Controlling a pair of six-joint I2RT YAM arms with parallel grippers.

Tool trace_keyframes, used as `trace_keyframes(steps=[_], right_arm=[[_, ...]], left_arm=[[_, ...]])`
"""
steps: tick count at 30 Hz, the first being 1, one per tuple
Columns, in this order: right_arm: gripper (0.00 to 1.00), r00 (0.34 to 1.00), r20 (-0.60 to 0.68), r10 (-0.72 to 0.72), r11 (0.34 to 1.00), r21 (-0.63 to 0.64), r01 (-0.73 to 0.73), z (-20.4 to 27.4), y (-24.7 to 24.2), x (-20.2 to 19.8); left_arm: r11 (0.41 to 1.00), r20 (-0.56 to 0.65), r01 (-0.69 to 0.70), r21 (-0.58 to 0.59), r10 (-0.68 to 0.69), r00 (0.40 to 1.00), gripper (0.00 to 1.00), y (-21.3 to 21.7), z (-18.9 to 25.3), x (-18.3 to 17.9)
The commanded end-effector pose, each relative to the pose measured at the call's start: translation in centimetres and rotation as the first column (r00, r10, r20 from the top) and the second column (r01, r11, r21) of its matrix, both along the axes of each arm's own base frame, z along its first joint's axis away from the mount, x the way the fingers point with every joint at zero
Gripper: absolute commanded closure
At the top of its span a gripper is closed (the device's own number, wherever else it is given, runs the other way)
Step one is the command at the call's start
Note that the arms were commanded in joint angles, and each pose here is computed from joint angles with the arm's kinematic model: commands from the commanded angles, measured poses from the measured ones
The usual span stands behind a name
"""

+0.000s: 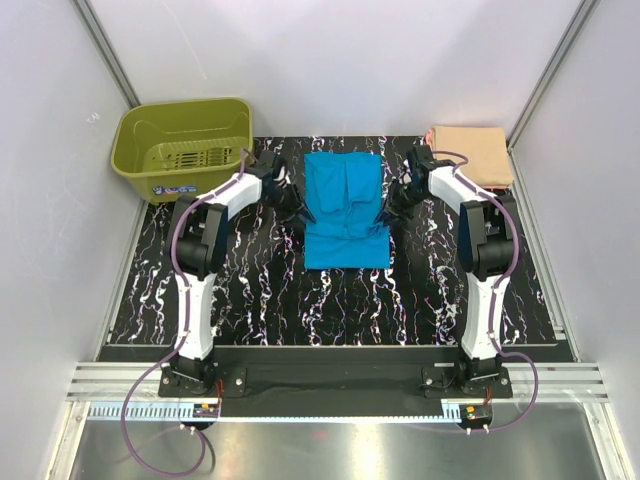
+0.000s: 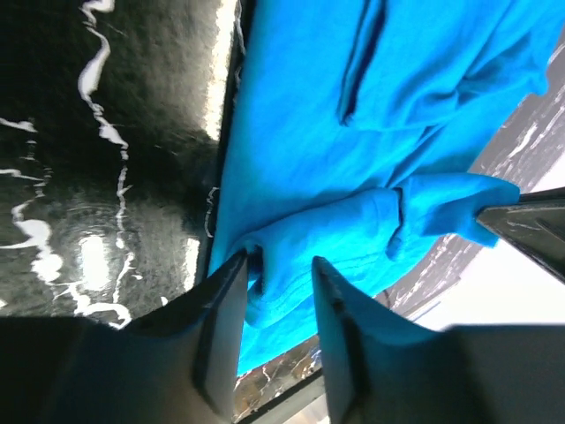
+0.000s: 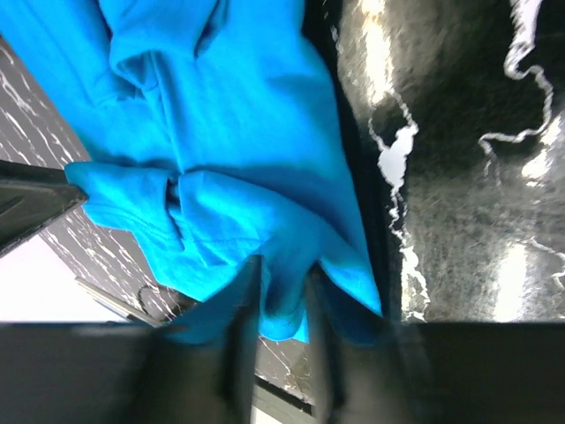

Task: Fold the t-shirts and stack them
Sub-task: Fold the tshirt

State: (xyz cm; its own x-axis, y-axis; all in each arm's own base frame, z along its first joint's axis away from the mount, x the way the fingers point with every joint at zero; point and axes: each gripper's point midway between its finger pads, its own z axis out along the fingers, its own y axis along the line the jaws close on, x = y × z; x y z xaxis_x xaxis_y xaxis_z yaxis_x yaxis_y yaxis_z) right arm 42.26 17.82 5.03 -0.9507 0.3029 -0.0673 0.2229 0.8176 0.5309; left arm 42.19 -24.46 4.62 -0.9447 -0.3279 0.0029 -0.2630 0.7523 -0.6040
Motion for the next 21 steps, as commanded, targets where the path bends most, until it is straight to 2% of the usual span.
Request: trace_keyframes(steps=[1,2,6,7,9,12,13,15,17,21], right_arm=[[0.65,0.999,0.043,0.011,1.0,-0.013,-0.011,1.4,-0.8,1.6],[0.55,0.998,0.061,0.012,0.999,-0.03,-0.01,2.0,-1.1,2.0],[0.36,0.994,0.094,0.058,0.982,-0.187,-0.04,3.8,-3.6,1.4],[0.35,0.993,0.102,0.059,0.974,-0.223,-0.035,4.1,-4.2,1.2],[0.34,0.989,0.129,0.07,0.968,-0.248,-0.036,5.7,-4.0,0.1],[0.34,0.981,0.167,0.093,0.969,-0.241,-0.051,6.7,-1.2,-1.8],[0.34,0.98,0.174,0.101,0.971,-0.234,-0.058,6.7,-0.2,-2.3],[0.34,0.972,0.197,0.126,0.964,-0.255,-0.073,5.9,2.9,-3.7],[0.36,0.972,0.194,0.131,0.957,-0.282,-0.073,4.9,4.5,-4.6],[0.49,0.955,0.263,0.133,0.938,-0.345,-0.036,3.1,7.1,-4.6]], left_arm=[[0.999,0.085,-0.004,0.041,0.001,0.996,0.55,0.8,2.4,1.9],[0.996,0.109,-0.006,0.09,-0.004,0.994,0.5,1.5,2.9,2.1],[0.981,0.205,-0.017,0.193,-0.023,0.979,0.44,3.6,6.1,2.0],[0.98,0.244,-0.023,0.197,-0.026,0.969,0.44,3.9,8.0,1.5],[0.976,0.257,-0.014,0.215,-0.043,0.966,0.48,4.2,8.0,0.0],[0.99,0.342,0.005,0.141,-0.053,0.938,0.57,2.7,11.1,-2.3],[0.993,0.279,0.003,0.118,-0.036,0.96,0.6,2.3,9.1,-4.1],[0.999,0.293,0.034,0.038,-0.044,0.955,0.65,0.2,9.0,-5.1],[0.999,0.241,0.038,-0.015,-0.033,0.97,0.69,-0.9,7.3,-6.2],[0.996,0.177,0.054,-0.064,-0.042,0.983,0.73,-2.1,5.3,-6.6]])
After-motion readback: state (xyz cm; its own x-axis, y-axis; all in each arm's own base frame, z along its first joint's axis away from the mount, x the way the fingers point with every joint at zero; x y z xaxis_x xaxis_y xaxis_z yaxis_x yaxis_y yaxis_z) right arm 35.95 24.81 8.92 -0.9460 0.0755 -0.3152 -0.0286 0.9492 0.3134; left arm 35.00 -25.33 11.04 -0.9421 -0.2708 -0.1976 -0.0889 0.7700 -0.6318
